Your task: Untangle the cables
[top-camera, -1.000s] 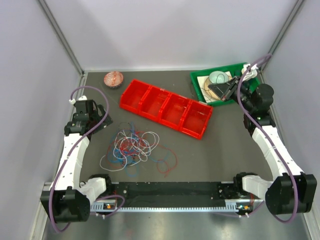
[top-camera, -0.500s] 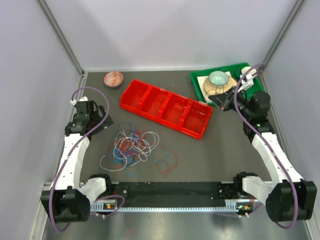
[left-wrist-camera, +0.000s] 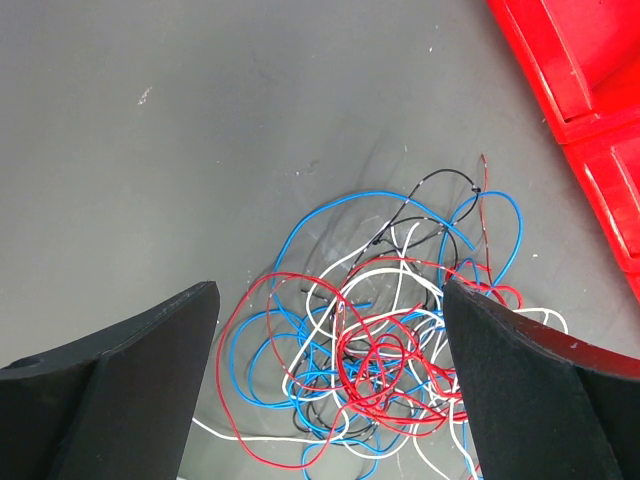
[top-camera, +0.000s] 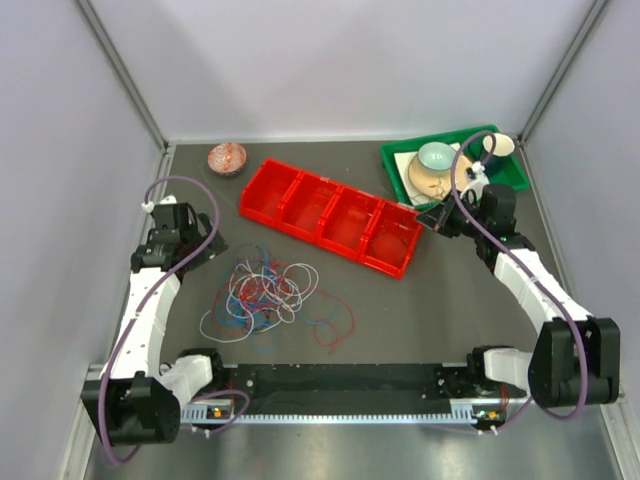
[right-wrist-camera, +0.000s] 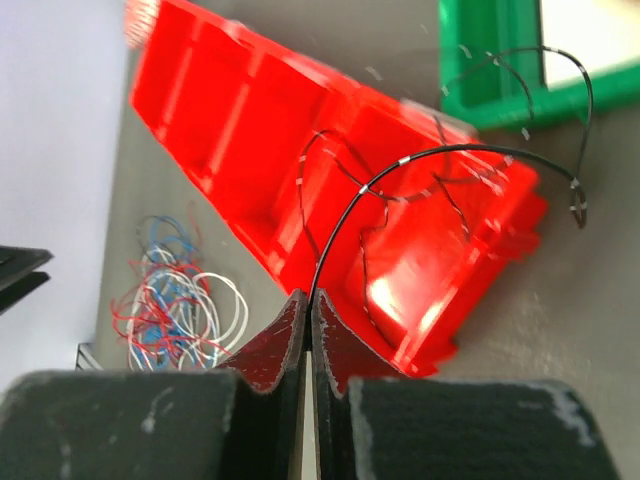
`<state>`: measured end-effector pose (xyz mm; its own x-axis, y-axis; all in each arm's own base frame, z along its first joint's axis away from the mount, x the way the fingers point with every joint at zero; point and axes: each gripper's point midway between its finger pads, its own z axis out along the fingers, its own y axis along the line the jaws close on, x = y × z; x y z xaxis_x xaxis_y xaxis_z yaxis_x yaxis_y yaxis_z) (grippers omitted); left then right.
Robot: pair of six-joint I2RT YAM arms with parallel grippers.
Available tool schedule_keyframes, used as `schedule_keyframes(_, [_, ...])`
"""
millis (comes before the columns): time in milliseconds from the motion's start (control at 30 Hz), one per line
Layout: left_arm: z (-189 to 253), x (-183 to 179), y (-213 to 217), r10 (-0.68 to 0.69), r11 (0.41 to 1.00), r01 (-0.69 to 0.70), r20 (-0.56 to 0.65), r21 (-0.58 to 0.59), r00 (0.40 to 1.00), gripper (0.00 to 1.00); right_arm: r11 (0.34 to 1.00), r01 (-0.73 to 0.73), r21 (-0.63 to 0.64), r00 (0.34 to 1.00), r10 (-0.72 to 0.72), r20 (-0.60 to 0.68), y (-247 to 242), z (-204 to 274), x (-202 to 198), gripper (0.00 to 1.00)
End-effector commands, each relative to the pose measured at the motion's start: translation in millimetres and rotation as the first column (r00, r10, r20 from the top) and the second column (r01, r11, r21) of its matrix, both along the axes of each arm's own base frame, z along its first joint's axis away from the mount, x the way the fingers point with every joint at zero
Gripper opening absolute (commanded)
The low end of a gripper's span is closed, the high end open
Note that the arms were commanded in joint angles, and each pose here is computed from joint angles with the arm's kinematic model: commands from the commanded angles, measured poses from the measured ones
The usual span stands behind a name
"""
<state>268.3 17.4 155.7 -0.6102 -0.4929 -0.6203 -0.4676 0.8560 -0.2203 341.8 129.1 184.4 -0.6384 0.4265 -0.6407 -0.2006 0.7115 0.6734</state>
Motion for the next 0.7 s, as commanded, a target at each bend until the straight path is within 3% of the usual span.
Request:
schedule_keyframes(0, [4,4,-3,-0.005,1.000,0.005,0.035,-0.013,0.999,0.99,0.999,0.027,-0.041,0.999,-0.028,-0.019,-8,-4,7,0.00])
schedule_keyframes(133, [4,6,-3,-0.003,1.000,0.004,0.036,-0.016,0.999,0.99,0.997,-0.022,-0.079,0.999,0.018,-0.051,5,-13,-3,0.00])
schedule_keyframes(267, [3,7,-3,-0.002,1.000,0.003,0.036,-0.016,0.999,0.99,0.987,-0.037,-0.156,0.999,0.039,0.008,19,-2,-11,0.00])
schedule_keyframes(667, [0,9,-5,-0.004,1.000,0.005,0.035,-0.026,0.999,0.99,0.981,-0.160,-0.110,0.986,0.154,-0.066,65,-6,-35,0.00])
